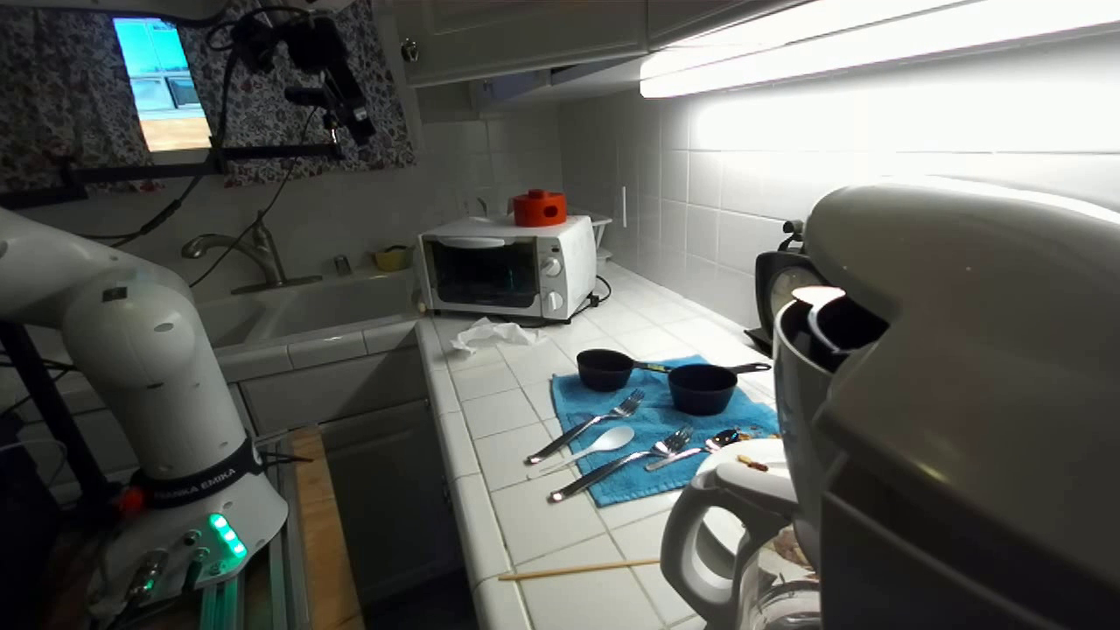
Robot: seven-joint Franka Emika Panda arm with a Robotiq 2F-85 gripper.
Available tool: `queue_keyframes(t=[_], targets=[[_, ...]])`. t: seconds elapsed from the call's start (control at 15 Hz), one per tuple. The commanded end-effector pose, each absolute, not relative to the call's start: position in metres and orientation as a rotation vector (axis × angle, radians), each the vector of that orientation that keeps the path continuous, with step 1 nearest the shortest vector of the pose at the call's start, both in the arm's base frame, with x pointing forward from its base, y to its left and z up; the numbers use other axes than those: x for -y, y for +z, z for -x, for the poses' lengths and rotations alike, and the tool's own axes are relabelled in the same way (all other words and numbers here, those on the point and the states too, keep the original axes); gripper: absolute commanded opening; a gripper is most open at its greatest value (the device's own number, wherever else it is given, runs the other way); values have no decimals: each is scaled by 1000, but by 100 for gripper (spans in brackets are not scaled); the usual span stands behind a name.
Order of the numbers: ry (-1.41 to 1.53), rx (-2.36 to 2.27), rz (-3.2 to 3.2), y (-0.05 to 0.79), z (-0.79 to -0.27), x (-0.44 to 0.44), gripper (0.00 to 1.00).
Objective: Open the right side of the top cabinet
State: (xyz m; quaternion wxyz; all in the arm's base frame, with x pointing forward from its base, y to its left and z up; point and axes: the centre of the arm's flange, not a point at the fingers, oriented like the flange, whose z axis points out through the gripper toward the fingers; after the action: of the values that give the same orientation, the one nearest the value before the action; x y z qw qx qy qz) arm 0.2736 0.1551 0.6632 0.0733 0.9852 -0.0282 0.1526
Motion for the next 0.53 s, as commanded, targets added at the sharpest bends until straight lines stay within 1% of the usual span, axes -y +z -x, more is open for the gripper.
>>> queue_keyframes(t=[0.0, 0.47], targets=[[476, 88, -2919, 671, -253, -162, 100], [635, 81, -2798, 682, -247, -162, 100]])
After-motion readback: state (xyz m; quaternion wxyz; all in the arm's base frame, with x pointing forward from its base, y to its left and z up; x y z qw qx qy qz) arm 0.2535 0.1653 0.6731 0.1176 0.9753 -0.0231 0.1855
